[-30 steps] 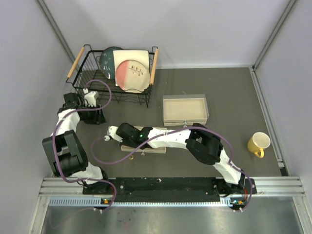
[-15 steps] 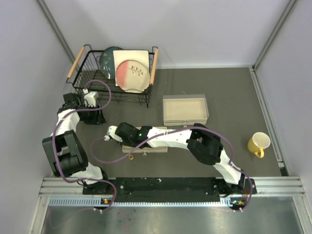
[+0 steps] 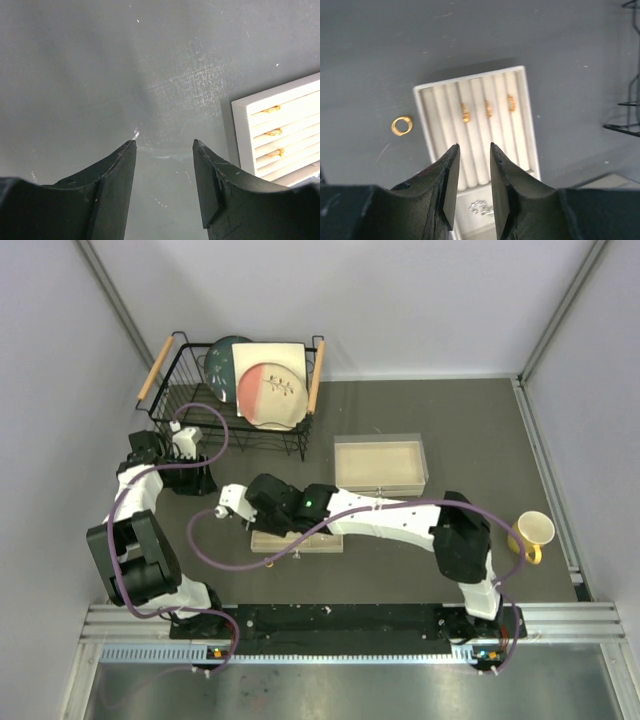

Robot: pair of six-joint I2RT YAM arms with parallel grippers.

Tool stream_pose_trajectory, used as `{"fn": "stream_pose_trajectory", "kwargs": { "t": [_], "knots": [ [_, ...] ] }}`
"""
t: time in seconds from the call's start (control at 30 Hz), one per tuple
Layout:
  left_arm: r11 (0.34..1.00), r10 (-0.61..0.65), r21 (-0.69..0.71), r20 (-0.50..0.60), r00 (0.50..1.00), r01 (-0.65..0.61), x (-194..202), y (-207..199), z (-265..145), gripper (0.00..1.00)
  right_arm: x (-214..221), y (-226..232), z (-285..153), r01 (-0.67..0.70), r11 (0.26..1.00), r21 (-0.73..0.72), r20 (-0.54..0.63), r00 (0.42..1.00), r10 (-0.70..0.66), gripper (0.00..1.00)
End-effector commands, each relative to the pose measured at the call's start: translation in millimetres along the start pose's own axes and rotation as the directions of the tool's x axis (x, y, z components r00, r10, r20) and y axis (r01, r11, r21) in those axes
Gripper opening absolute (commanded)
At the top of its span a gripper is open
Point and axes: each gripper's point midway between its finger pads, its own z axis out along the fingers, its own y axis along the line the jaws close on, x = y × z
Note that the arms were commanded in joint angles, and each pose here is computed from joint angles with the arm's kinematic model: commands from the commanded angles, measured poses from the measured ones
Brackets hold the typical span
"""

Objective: Organize the mixed jewelry

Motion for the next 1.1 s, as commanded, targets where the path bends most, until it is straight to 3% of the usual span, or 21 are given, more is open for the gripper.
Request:
{"fn": "stream_pose_trajectory", "kwargs": {
  "t": [0.0,0.33,0.6,1.07],
  "knots": [
    [1.0,0.018,0.02,0.044,0.999,-0.019,-9,-7,-10,0.55,4,41,-30,0.015,0.978,-0.208,0.038,0.999,-0.008,0.28],
    [0.997,-0.002,0.073,0.086,0.996,-0.004,-26,-12,-15,0.55,22,81,-31,0.142,0.918,-0.37,0.084,0.989,-0.119,0.23],
    [0.998,-0.002,0.07,0.096,0.995,-0.005,-30,-11,-19,0.55,41,104,-18,0.16,0.875,-0.457,0.069,0.987,-0.144,0.22],
    [0.998,-0.009,0.07,0.086,0.996,0.003,-24,-5,-15,0.55,75,102,18,0.162,0.892,-0.423,-0.025,0.982,-0.19,0.14]
  ]
}}
